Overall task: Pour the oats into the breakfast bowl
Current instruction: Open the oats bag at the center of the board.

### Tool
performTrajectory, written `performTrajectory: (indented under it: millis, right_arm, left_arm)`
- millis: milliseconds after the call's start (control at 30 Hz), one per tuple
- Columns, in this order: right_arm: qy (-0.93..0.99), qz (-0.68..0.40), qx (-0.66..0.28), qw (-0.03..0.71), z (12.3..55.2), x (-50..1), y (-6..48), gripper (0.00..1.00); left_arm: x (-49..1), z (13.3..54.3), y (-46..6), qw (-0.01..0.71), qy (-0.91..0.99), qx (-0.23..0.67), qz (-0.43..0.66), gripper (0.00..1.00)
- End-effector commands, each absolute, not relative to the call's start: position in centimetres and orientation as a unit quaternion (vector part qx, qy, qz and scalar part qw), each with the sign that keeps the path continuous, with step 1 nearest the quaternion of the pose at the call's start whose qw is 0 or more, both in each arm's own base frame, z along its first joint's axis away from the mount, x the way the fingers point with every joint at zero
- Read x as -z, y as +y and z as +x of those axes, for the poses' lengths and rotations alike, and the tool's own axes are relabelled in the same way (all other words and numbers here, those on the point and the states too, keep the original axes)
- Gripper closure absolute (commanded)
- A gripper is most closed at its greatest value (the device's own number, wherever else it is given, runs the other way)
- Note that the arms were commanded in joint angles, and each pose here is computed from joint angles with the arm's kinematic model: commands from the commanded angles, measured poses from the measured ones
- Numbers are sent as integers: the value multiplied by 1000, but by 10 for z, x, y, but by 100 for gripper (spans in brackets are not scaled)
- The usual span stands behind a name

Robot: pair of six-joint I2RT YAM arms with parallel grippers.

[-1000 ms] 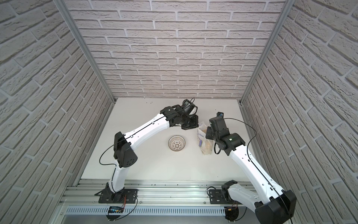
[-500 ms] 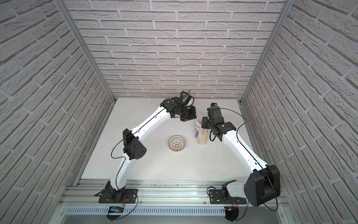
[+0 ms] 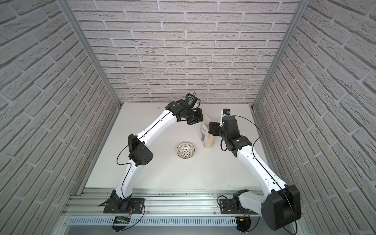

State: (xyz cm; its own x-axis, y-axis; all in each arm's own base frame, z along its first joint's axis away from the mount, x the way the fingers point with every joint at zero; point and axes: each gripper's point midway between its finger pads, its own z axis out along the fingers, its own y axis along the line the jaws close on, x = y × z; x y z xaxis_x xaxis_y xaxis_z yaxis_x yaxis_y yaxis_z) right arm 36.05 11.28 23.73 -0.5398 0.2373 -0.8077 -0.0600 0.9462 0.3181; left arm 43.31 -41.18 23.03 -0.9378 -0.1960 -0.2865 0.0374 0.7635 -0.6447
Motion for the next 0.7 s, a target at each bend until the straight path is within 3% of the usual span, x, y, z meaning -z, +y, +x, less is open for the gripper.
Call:
performTrajectory:
  millis: [0,100,367,667]
  right_arm:
    - [870,96,-154,458,341,-223,104,11]
    - [888,125,-118,427,321,-201,93,0]
    - [891,80,-162,417,293,-146,109,1]
    - [885,117,-151,424,288,-103,97,1]
  left_arm:
    - [-249,443,-420,193,908,371,-38,100]
    - [-249,443,-421,192,906,375,-38,100]
    - [-245,446,-420,191,907,373,-38,100]
    - [-245,447,-422,190,906,377,-36,100]
